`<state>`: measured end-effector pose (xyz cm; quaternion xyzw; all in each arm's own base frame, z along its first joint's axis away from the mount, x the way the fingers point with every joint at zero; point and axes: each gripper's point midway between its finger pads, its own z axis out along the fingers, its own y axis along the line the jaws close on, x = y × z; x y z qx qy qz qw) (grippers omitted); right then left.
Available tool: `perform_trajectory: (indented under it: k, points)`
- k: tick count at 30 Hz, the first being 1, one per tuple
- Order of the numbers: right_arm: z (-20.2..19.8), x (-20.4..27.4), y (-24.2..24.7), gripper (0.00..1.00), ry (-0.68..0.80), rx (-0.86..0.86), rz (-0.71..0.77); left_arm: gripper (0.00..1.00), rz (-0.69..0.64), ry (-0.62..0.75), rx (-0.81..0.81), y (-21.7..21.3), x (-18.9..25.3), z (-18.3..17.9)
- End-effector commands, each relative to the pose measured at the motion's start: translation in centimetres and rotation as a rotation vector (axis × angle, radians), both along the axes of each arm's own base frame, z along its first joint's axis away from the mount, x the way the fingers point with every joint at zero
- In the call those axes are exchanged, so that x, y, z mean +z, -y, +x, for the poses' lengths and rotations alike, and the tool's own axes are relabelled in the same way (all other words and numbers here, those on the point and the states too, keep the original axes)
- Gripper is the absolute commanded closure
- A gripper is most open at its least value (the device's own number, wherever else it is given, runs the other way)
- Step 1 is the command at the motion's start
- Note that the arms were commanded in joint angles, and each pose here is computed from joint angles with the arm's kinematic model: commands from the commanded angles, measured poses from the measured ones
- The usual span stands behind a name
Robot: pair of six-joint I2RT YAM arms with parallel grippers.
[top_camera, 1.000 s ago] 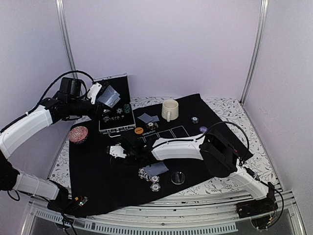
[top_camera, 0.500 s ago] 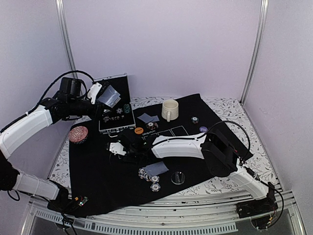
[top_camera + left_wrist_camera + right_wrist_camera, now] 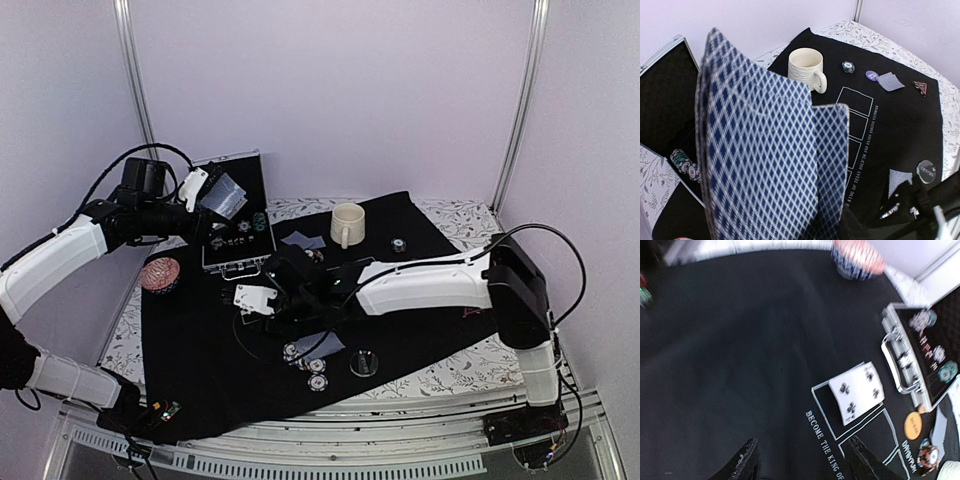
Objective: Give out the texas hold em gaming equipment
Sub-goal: Distribute the poker card in the community card area, then pick up the poker card from the face-down deck piles.
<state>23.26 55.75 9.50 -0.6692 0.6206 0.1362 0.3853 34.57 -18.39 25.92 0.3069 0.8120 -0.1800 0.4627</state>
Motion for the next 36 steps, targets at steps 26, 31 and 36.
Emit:
perform_trajectory:
  k: [26,31,36]
  points:
    - [4.1,24.6,7.2,0.01,-0.328,-0.185,0.587,0.62,-0.005,0.089,-0.555,8.6,0.4,-9.9]
    - [4.7,23.7,5.5,0.0,-0.31,-0.187,0.546,0.62,-0.004,0.093,-0.58,8.9,0.4,-10.5]
    - [5.8,22.5,5.3,0.05,-0.292,-0.25,0.514,0.63,-0.003,0.101,-0.592,9.0,0.4,-10.9]
